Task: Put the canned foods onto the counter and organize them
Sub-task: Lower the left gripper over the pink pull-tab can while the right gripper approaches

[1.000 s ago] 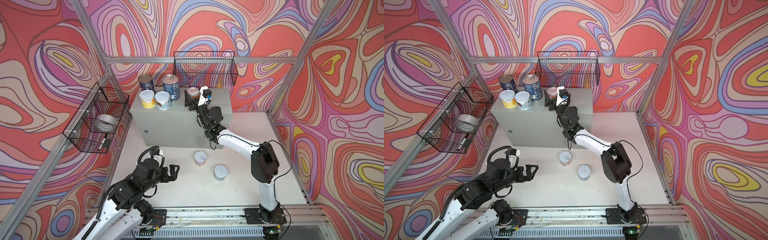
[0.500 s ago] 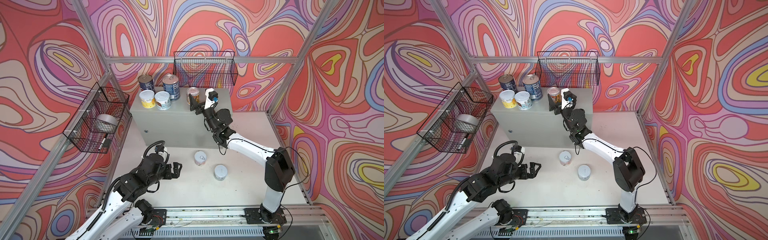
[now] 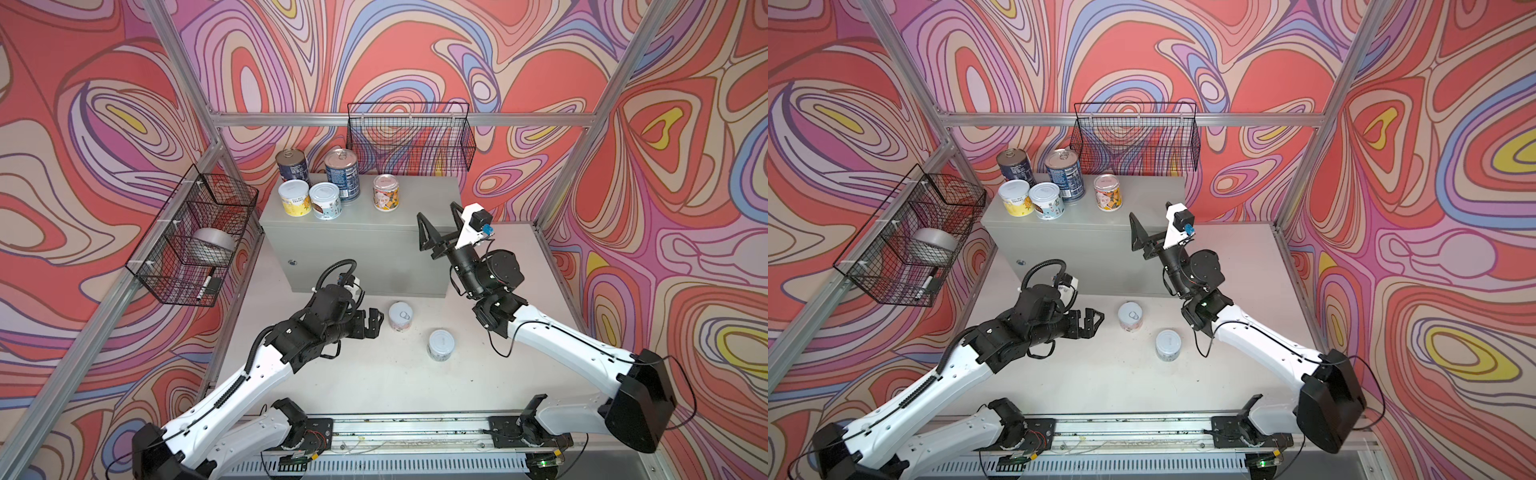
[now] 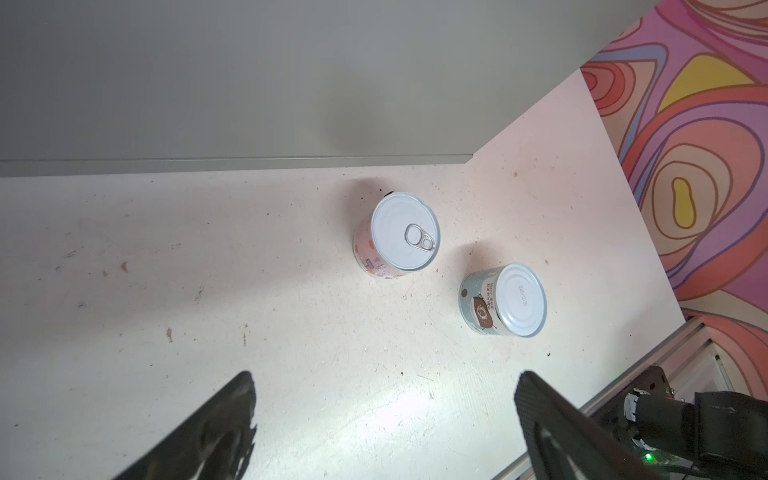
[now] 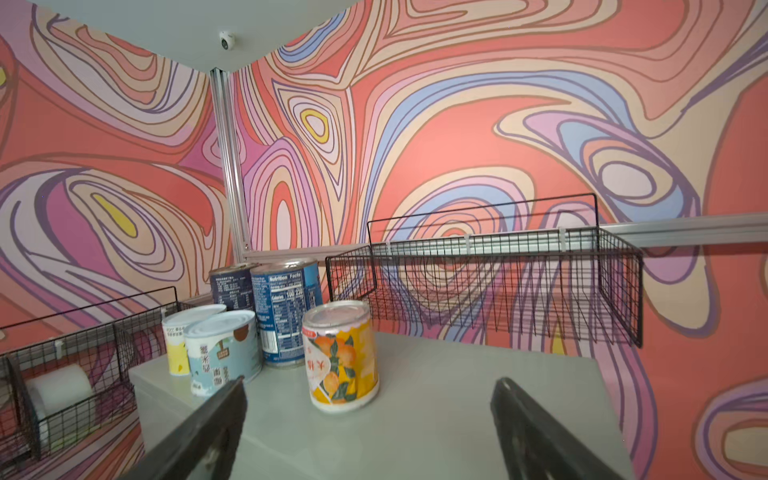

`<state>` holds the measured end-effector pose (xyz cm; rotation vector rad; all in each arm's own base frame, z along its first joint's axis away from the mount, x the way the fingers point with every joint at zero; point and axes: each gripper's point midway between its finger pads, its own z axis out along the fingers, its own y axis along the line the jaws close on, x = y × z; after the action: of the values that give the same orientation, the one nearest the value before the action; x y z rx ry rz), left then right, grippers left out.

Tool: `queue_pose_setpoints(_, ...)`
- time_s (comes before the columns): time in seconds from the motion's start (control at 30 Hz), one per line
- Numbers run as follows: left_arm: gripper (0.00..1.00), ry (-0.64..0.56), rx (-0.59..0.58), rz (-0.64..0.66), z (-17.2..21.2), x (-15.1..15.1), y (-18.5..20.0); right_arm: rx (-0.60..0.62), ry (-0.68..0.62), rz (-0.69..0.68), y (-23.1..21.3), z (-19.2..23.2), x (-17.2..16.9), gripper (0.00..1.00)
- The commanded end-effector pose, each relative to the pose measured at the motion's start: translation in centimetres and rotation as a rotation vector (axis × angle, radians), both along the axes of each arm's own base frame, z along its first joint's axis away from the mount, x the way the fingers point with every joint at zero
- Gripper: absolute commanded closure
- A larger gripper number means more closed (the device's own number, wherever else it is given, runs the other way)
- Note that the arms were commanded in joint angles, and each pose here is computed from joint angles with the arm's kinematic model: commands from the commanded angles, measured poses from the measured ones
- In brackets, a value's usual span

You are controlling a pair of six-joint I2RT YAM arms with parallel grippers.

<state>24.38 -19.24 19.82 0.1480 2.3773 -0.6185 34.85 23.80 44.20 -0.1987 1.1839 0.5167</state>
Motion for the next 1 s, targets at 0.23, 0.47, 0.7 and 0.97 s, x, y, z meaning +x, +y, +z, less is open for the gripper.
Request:
queue_pose_setpoints(0.23, 0.0, -0.079, 0.0, -0.098, -1.5, 3.0, -4.3, -0.109, 0.232, 0.099, -4.2, -11.4, -7.2, 0.04)
queue_pose_setpoints(0.47, 0.04, -0.077, 0.064, -0.178, -4.4, 4.1, -7.5, -0.068, 0.374, 0.114, -7.2, -17.0, -10.7, 0.03)
queue_pose_setpoints(0.7, 0.05, -0.071, 0.204, -0.13, -6.8, 5.5, -7.3, -0.058, 0.457, 0.084, -8.8, -20.4, -11.9, 0.04)
queue_pose_setpoints(0.97, 0.02, -0.06, 0.211, -0.147, -7.7, 6.1, -8.4, -0.1, 0.522, 0.069, -8.9, -22.2, -11.8, 0.04)
